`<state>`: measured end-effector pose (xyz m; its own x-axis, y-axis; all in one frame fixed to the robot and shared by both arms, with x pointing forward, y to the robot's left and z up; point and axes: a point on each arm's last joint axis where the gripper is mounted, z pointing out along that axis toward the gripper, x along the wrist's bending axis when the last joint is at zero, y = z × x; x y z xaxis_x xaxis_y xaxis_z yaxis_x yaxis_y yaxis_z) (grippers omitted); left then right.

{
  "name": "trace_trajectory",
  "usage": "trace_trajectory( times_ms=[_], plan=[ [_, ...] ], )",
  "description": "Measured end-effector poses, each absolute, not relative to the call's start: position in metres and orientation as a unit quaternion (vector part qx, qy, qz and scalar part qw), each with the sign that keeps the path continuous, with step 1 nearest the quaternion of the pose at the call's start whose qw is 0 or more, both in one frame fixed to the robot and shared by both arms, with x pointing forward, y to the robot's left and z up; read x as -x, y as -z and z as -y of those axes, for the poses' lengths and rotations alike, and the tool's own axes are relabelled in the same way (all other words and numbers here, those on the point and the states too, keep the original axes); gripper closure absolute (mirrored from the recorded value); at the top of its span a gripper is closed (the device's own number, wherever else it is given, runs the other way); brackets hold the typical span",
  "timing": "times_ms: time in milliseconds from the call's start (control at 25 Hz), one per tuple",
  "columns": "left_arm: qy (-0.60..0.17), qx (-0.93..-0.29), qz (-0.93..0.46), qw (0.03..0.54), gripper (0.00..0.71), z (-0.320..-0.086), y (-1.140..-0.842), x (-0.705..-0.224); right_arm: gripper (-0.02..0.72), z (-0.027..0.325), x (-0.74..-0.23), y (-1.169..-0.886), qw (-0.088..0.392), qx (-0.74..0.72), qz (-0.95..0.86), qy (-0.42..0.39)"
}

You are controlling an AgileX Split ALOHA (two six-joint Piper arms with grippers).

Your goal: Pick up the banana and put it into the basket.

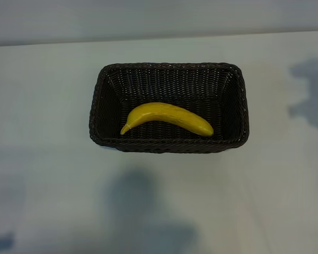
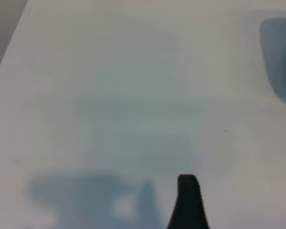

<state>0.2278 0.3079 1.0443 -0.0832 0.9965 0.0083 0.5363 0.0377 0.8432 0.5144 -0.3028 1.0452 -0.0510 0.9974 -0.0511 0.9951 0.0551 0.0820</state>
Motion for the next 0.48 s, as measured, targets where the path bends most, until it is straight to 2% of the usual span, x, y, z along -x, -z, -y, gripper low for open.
trace_trajectory(
  times_ms=[240,480],
  plan=[
    [-0.356,-0.595,-0.644,0.323,0.14,-0.308,-1.044,-0.228,0.133,0.299,-0.439,-1.029,0.016,-0.692,-0.722,-0.008],
    [-0.357,-0.596,-0.643,0.322,0.14,-0.308,-1.044,-0.228,0.133,0.299,-0.374,-1.006,0.035,-0.697,-0.716,-0.028]
  ],
)
